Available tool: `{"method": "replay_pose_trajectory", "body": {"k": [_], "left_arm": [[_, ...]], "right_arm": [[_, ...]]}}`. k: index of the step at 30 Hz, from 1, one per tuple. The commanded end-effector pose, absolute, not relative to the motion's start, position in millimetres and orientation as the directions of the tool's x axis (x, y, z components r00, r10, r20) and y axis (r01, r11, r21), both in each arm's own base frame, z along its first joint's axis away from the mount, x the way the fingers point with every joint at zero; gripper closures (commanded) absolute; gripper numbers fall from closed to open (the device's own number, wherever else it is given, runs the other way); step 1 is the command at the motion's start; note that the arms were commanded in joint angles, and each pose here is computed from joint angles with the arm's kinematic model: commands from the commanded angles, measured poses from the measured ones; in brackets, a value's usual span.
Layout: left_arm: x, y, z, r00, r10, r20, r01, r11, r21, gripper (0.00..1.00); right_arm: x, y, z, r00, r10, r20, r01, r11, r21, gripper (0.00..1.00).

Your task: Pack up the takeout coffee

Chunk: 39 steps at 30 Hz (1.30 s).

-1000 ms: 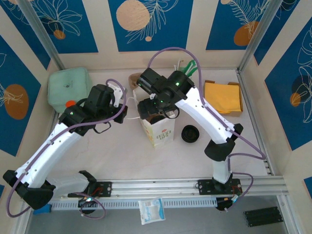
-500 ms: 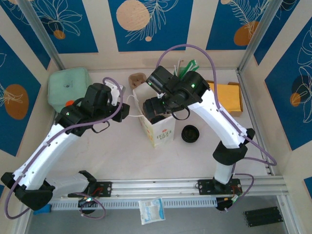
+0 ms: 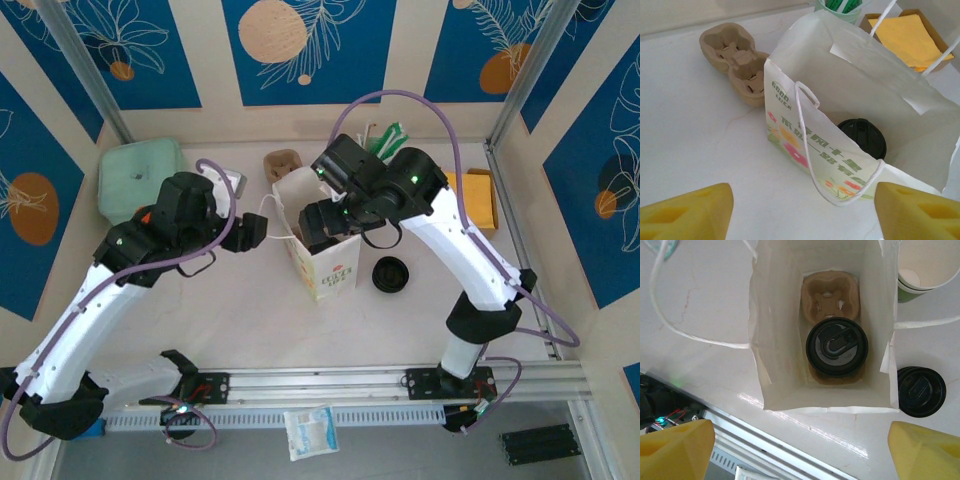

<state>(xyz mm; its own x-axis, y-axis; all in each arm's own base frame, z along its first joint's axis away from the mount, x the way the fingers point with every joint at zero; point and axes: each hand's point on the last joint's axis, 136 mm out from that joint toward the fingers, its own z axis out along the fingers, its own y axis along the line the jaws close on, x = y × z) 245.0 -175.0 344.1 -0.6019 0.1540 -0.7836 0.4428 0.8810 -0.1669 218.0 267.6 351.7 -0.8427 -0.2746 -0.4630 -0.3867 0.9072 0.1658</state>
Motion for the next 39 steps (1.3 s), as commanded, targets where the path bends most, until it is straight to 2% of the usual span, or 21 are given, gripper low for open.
{"method": "replay_pose_trajectory", "body": {"k": [1,8,15,21,27,32,39], "left_arm": [[239.6,-167.1,365.5,-0.562,0.132,-0.817,0.438,0.885,-0.158,0.19],[244.5,-164.4,386.1,-0.518,0.106,-0.849,0.426,0.892,-0.149,0.0],[253.6,-165.8,407.3,-0.475,0.086,-0.876,0.419,0.897,-0.14,0.01],[267.6,-175.5,419.4,-0.461,0.09,-0.883,0.423,0.897,-0.129,0.01],[284.9,-189.1,423.2,-0.462,0.104,-0.881,0.43,0.895,-0.12,0.0],[299.8,-197.0,423.2,-0.468,0.115,-0.876,0.431,0.895,-0.113,0.01],[319.3,-209.9,425.6,-0.477,0.109,-0.872,0.46,0.876,-0.142,0.01]], "right_arm": [[216.7,260.2,372.5,-0.823,-0.24,-0.515,-0.395,0.894,0.214,0.1],[235.6,239.1,418.7,-0.757,-0.106,-0.645,-0.382,0.873,0.305,0.1],[266.6,198.7,443.9,-0.713,0.073,-0.697,-0.294,0.872,0.391,0.09],[313.7,154.3,426.2,-0.731,0.25,-0.635,-0.119,0.869,0.48,0.09],[370.1,120.0,372.5,-0.772,0.416,-0.48,0.087,0.819,0.568,0.11],[411.5,102.0,326.0,-0.775,0.511,-0.373,0.217,0.769,0.602,0.23],[458.7,92.2,277.4,-0.773,0.566,-0.288,0.325,0.742,0.587,0.51]]}}
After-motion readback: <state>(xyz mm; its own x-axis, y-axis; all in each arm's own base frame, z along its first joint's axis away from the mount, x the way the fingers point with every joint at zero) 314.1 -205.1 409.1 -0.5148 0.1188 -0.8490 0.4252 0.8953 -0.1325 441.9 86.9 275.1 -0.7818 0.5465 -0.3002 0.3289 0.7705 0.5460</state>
